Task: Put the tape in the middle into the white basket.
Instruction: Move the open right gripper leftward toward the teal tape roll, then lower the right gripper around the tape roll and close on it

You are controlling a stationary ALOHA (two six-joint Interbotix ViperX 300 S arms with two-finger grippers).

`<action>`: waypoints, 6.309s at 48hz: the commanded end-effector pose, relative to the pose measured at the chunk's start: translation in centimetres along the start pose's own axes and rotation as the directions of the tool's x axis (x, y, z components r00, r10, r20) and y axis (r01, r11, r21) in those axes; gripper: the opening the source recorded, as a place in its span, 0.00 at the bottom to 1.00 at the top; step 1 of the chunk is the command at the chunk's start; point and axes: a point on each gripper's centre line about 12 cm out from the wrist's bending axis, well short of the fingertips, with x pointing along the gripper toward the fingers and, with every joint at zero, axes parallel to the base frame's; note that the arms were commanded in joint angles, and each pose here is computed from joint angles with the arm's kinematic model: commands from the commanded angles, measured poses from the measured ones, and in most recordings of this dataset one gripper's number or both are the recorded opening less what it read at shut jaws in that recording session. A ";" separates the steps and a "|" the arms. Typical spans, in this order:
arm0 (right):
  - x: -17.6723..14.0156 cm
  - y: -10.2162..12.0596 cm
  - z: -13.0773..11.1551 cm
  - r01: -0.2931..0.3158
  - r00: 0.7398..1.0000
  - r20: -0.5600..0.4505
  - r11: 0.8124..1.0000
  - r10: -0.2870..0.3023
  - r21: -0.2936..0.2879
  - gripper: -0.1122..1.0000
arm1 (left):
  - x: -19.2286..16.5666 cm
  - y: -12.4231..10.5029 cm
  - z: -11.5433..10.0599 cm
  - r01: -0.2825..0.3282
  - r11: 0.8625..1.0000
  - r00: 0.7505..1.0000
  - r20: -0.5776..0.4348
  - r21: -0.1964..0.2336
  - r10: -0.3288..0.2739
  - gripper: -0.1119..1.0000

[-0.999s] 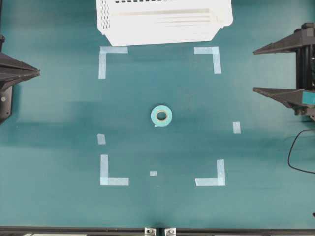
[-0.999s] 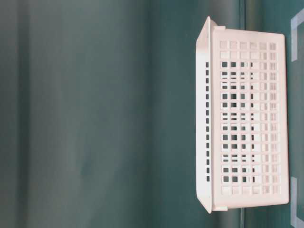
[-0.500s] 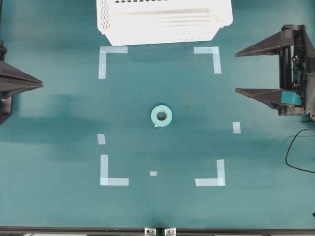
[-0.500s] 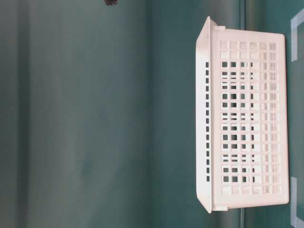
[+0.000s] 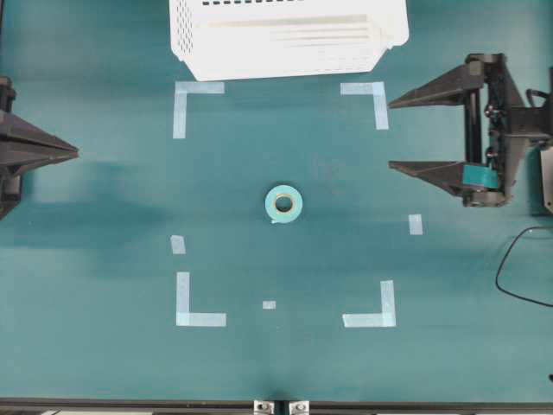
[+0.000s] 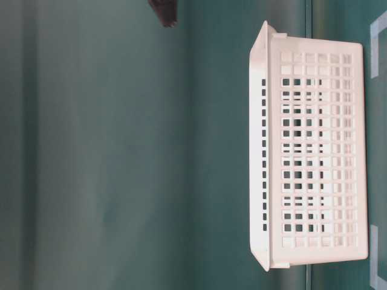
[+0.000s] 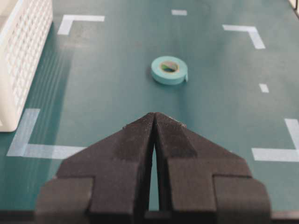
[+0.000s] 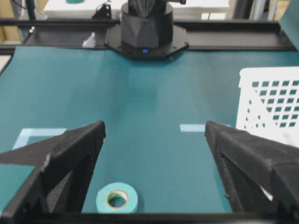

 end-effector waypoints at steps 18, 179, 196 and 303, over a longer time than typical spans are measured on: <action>3.6 0.8 -1.0 -0.021 0.998 -0.052 1.000 0.021 0.005 1.00 | 0.1 0.0 -0.8 0.001 1.000 1.000 -0.020 0.001 -0.001 0.00; 14.4 1.4 -14.1 0.031 0.905 -0.425 0.996 0.007 0.083 1.00 | -0.2 0.4 -1.5 -0.026 1.000 1.000 0.005 -0.002 0.026 0.00; 14.7 1.2 -15.0 0.042 0.897 -0.442 0.995 0.003 0.093 1.00 | -0.2 0.5 -1.4 -0.030 1.000 1.000 0.007 -0.004 0.030 0.00; 15.7 0.9 -16.3 0.060 0.885 -0.465 0.994 -0.009 0.095 0.99 | -0.2 0.5 -1.5 -0.032 0.999 0.999 0.007 -0.004 0.032 0.00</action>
